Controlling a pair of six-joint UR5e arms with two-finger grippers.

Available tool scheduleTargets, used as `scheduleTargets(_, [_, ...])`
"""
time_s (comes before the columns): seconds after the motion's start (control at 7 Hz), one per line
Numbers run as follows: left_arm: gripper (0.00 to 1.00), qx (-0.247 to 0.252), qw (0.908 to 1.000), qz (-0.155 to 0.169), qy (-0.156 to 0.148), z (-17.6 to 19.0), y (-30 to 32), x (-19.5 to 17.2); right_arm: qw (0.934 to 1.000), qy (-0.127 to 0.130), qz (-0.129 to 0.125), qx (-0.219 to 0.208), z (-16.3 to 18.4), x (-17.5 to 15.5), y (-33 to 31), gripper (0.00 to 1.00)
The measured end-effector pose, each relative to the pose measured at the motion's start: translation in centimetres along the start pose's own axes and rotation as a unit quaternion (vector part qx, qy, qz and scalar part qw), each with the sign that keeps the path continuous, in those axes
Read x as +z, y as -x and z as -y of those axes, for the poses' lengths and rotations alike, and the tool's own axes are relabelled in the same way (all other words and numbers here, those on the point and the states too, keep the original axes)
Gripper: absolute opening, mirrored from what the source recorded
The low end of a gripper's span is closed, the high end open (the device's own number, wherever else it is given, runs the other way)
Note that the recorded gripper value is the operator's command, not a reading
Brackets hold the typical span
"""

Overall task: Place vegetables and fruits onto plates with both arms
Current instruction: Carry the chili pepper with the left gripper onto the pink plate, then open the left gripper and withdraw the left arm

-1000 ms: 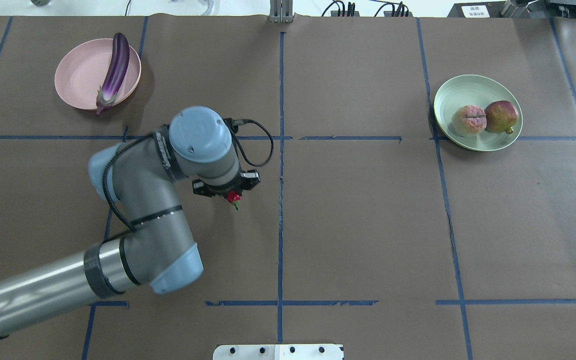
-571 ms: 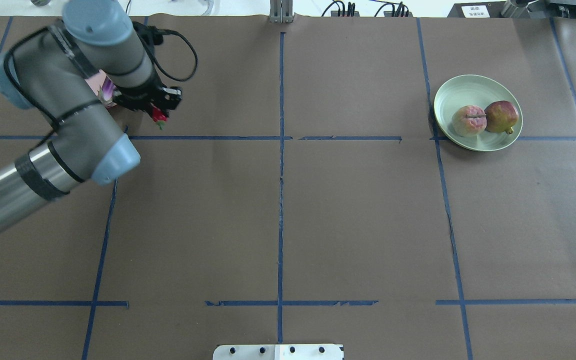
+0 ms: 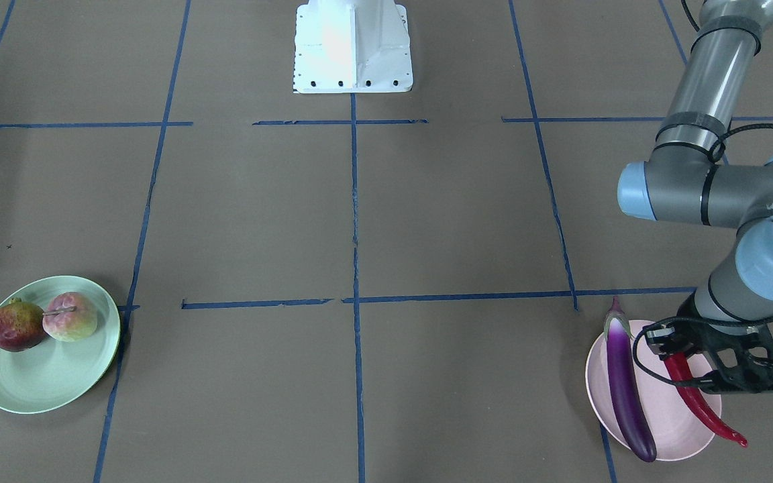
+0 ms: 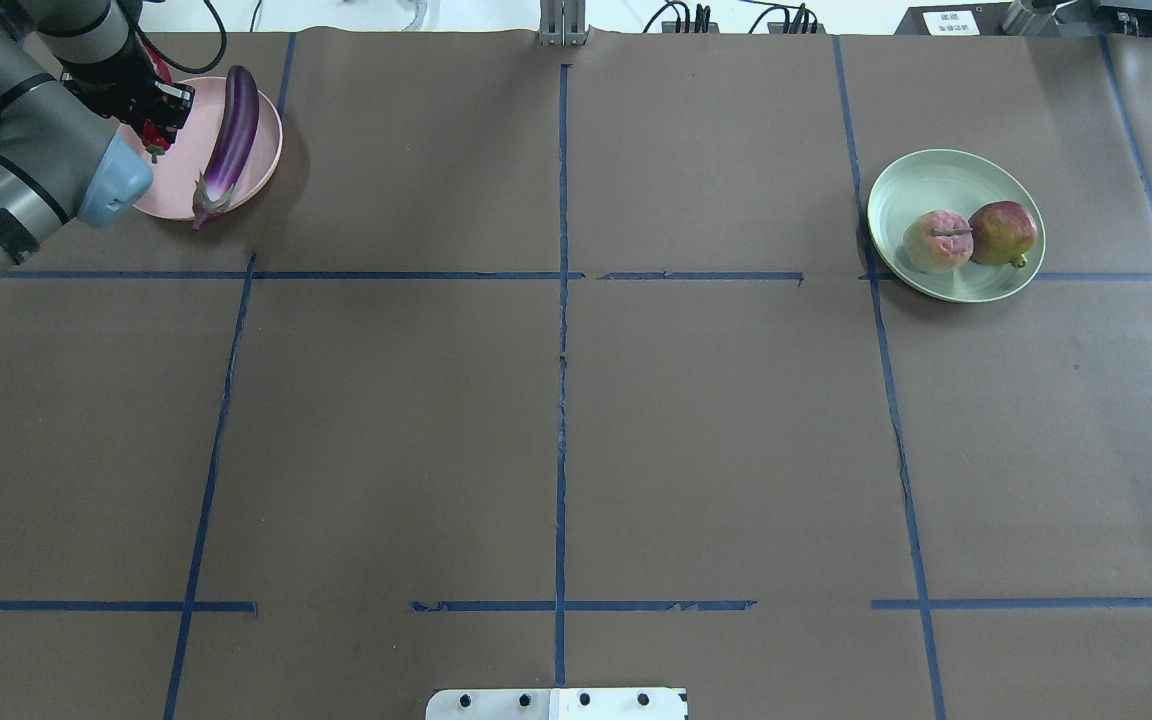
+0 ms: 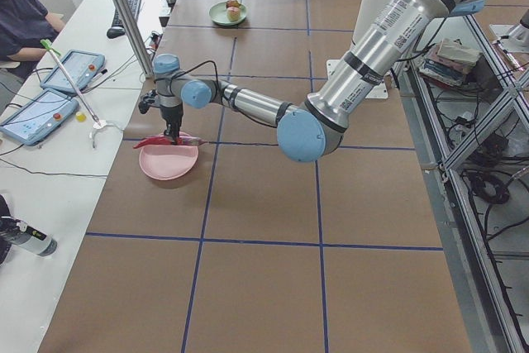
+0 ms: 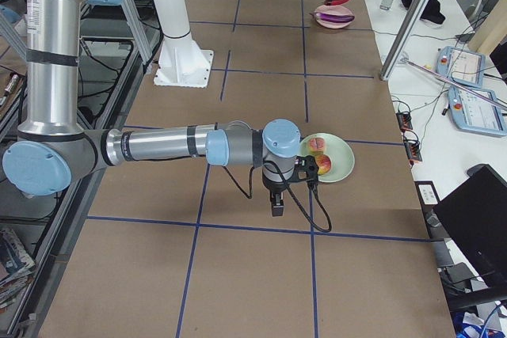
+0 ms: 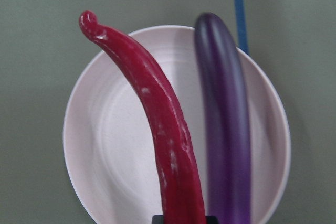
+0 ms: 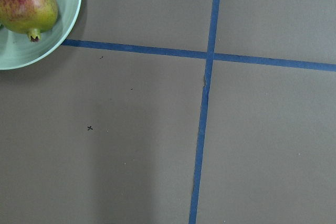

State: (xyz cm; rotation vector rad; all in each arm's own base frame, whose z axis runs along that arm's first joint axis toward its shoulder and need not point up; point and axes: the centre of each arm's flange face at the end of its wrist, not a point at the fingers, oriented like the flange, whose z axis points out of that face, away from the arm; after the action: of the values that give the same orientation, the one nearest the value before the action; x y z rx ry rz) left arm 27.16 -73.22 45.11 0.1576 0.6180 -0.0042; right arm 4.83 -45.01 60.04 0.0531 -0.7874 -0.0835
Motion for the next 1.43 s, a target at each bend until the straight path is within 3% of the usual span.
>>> scheduleTargets(0.43, [1.0,-0.005,0.9998,-0.018,-0.008,1.5,1.2,-1.0,1.0,0.0,0.0,-0.001,0.0,0.0,0.1,1.0])
scheduleTargets(0.86, [1.0,0.016,0.9931,-0.115,0.01,1.0,11.1,-6.5,1.0,0.0,0.0,-0.001,0.0,0.0,0.1,1.0])
scheduleTargets(1.0, [1.0,0.04,0.991,-0.128,0.011,0.9,15.9,-8.6,1.0,-0.001,0.0,-0.001,0.0,-0.1,0.1,1.0])
scheduleTargets(1.14, [1.0,0.071,0.9896,-0.124,0.016,0.7,20.3,-10.2,1.0,-0.001,0.0,-0.001,0.0,-0.1,0.1,1.0])
scheduleTargets(1.43, [1.0,0.124,0.9874,-0.087,0.046,-0.9,30.2,-12.8,1.0,-0.001,-0.001,-0.001,0.0,-0.1,0.1,1.0])
